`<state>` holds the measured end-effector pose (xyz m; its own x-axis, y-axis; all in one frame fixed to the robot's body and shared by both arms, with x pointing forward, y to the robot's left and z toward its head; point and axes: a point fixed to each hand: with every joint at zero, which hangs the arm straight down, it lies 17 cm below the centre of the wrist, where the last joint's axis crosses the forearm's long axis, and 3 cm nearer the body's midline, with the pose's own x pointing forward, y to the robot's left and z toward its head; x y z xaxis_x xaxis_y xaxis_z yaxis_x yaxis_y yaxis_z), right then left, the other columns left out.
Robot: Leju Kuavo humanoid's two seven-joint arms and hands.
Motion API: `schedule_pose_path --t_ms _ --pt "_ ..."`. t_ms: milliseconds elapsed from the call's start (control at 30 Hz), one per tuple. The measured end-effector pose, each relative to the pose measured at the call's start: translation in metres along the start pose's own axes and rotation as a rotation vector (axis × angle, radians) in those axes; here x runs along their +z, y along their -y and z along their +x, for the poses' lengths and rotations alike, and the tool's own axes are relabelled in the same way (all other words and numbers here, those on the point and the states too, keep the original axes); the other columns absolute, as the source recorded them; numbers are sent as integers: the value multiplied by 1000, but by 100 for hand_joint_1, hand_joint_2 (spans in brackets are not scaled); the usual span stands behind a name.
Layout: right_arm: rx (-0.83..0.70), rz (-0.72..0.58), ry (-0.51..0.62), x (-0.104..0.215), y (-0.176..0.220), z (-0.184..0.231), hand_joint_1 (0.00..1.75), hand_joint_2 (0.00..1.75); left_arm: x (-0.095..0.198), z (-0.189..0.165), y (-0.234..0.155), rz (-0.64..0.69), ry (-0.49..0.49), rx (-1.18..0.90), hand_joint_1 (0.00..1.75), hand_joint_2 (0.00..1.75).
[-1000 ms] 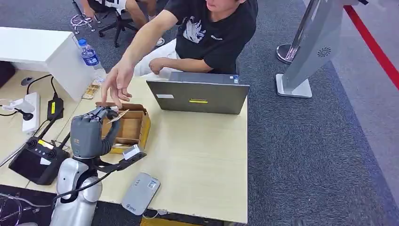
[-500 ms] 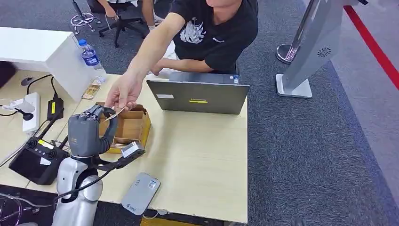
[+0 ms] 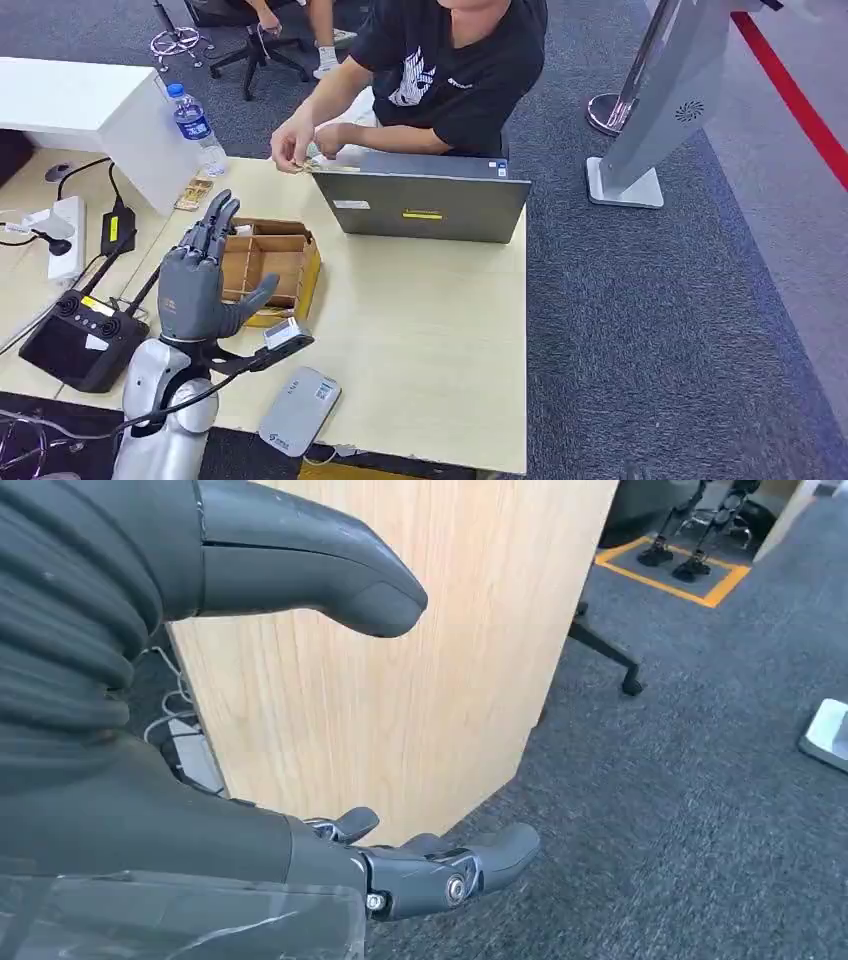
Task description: Pass the card to the sensor for recognition and then transmit it.
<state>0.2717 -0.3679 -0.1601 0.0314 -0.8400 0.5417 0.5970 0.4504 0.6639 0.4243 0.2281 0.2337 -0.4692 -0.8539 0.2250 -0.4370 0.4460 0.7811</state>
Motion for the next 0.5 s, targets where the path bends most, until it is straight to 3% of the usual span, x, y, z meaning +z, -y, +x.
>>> schedule_pose_path --t_ms 500 --pt "-15 -9 5 0 2 2 0 175 67 -17 73 -310 15 -138 0 175"
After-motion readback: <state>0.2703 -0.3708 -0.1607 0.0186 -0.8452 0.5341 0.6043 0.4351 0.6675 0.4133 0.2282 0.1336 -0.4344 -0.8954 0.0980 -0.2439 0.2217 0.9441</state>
